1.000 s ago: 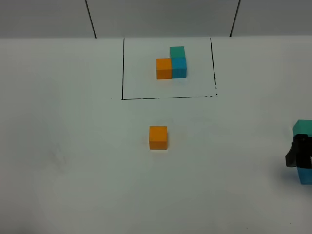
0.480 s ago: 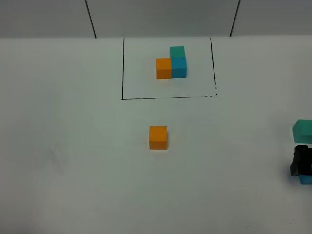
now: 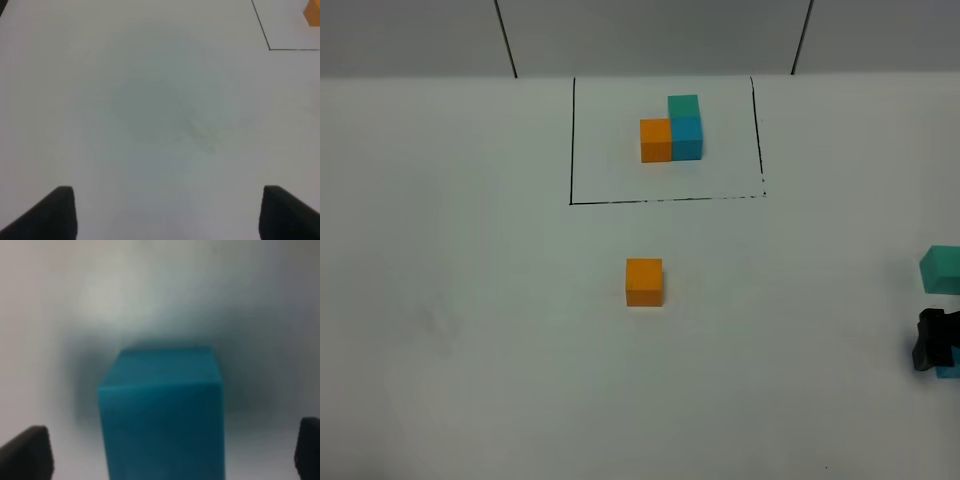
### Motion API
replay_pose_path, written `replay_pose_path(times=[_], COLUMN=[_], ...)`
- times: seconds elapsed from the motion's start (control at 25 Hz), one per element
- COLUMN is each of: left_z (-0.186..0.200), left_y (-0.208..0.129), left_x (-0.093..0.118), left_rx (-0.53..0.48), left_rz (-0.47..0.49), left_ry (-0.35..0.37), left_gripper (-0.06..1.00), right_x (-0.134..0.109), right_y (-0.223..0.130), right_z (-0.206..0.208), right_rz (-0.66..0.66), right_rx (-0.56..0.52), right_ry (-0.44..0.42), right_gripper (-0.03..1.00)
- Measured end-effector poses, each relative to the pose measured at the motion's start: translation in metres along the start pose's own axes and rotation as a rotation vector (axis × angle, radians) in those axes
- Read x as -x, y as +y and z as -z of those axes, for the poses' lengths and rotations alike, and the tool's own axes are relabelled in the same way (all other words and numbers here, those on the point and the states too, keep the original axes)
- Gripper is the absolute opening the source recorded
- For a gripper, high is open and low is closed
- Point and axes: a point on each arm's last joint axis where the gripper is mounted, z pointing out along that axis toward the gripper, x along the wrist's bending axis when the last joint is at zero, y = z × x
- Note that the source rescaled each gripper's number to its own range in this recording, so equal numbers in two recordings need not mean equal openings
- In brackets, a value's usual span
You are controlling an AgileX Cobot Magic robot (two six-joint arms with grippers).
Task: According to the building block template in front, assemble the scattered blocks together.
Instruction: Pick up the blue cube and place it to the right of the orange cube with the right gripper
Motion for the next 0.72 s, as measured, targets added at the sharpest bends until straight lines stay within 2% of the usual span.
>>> replay_pose_path(times=[0.12, 0.28, 0.4, 0.48, 0.52, 0.72], left_z=[0.000, 0.000, 0.000, 0.000, 0.000, 0.000], left_y=[0.000, 0.000, 0.000, 0.000, 0.000, 0.000], left_x=[0.000, 0.000, 0.000, 0.000, 0.000, 0.000], left_rx=[0.000, 0.000, 0.000, 0.000, 0.000, 0.000], left_rz=[0.000, 0.000, 0.000, 0.000, 0.000, 0.000], left_ry=[0.000, 0.000, 0.000, 0.000, 0.000, 0.000], left_gripper=[0.59, 0.59, 0.59, 0.59, 0.59, 0.59], right_x=[0.001, 0.001, 0.001, 0.001, 0.001, -0.002], right_y=[0.000, -0.001, 0.000, 0.005, 0.007, 0.019], right_z=[-0.009, -0.016, -0.017, -0.014, -0.012, -0.003], right_rz=[-0.002, -0.008, -0.008, -0.007, -0.007, 0.013], right_rx=[-0.023, -0.055, -0.061, -0.059, -0.063, -0.081], right_ry=[0.000, 0.002, 0.002, 0.004, 0.006, 0.015], right_gripper=[0.89, 0.70, 0.40, 0.06, 0.00, 0.01])
